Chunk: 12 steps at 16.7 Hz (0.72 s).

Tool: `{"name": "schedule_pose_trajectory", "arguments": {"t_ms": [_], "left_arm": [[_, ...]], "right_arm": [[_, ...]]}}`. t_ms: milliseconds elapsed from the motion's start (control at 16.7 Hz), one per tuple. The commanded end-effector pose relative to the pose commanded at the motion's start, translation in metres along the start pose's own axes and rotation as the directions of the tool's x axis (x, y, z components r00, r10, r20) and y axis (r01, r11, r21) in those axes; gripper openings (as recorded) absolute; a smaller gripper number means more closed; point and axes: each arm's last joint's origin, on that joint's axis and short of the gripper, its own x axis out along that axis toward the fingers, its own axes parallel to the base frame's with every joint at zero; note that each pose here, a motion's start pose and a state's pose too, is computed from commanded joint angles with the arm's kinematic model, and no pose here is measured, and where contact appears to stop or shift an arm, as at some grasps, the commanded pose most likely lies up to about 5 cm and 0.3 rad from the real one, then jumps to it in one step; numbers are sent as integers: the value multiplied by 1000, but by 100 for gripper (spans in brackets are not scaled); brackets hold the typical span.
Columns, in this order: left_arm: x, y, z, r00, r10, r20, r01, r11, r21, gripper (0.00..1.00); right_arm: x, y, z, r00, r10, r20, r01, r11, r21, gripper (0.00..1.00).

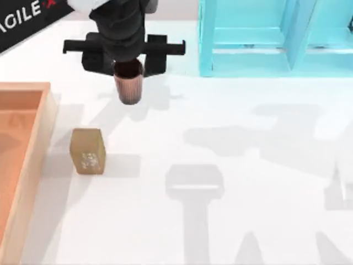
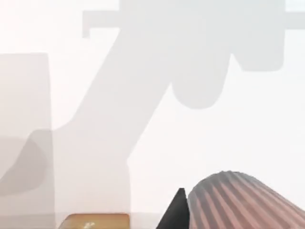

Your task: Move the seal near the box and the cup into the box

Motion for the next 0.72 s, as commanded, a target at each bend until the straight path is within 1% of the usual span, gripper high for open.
{"name": "schedule_pose_trajectory", "arguments": {"t_ms": [120,180,300,420,540,600,720], "left_arm": [[-4,63,-2,999,9,-37,-9,1000,0,0],[-6,96,-8,998,11,-57,-11,1000,-2,0],[-13,161,-32,996,7,-92,-8,1000,-9,0],[-21,217,-69,994,-4,-110,2,1000,-19,0],[-29,255,-112,994,-18,-110,15,999,-28,0],[-32,268,-133,994,-24,-104,21,999,-29,0],[-37,282,-169,996,-31,-83,29,999,-26,0]], "right_arm": [[0,0,0,1000,0,0,0,1000,0,100],[0,0,0,1000,0,0,0,1000,0,100],[0,0,0,1000,0,0,0,1000,0,100],[0,0,0,1000,0,0,0,1000,0,100],[0,0,0,1000,0,0,0,1000,0,100],[0,0,0,1000,0,0,0,1000,0,100],[0,0,0,1000,0,0,0,1000,0,100]]}}
